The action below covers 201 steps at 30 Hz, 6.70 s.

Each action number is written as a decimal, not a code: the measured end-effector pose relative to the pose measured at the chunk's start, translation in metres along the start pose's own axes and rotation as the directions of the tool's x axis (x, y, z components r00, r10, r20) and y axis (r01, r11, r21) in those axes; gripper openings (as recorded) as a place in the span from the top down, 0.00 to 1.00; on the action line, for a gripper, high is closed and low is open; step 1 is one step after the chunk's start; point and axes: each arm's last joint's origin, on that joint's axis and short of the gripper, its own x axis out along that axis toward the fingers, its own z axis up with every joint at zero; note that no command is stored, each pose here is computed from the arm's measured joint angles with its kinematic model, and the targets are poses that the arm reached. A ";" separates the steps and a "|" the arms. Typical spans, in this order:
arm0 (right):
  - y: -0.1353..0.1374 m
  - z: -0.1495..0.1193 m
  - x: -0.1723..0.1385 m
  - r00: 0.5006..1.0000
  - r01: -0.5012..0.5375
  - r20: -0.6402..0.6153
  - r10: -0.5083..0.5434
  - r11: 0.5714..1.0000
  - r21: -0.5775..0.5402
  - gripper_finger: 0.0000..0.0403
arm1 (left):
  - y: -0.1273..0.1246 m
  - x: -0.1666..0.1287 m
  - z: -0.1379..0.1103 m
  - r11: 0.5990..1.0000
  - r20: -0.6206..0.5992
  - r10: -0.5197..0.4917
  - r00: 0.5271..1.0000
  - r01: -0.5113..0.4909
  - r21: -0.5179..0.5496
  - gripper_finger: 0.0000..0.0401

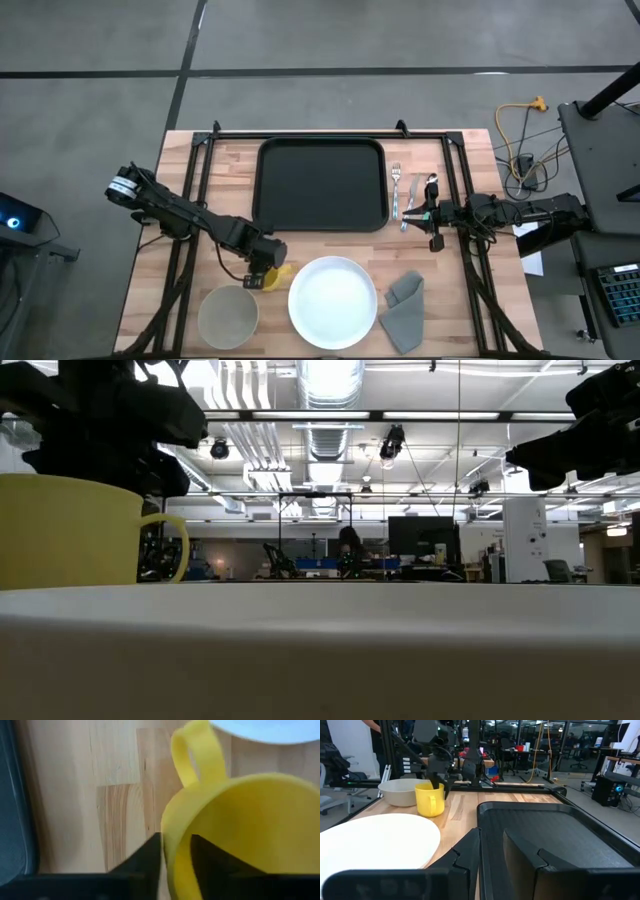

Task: Set up tray
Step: Put the yellow cup on the black tray

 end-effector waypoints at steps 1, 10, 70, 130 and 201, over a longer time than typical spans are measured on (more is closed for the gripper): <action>0.000 0.000 0.000 1.000 0.000 0.000 0.000 1.000 0.000 0.81 | 0.000 -0.001 0.001 1.000 0.003 0.000 1.000 0.000 0.000 0.88; 0.000 0.000 0.000 1.000 0.000 0.000 0.000 1.000 0.000 0.83 | -0.001 -0.003 0.002 1.000 -0.003 -0.004 1.000 0.004 0.018 0.99; 0.000 0.000 0.000 1.000 0.000 0.000 0.000 1.000 0.000 0.82 | 0.112 -0.067 0.028 0.999 0.058 0.037 0.998 -0.037 0.001 1.00; 0.000 0.000 0.000 1.000 0.000 0.000 0.000 1.000 0.000 0.81 | 0.265 -0.093 -0.028 0.928 0.094 0.259 0.961 -0.221 -0.301 1.00; 0.000 0.000 0.000 1.000 0.000 0.000 0.000 1.000 0.000 0.80 | 0.390 -0.067 -0.028 0.791 -0.155 0.277 0.948 -0.317 -0.523 0.94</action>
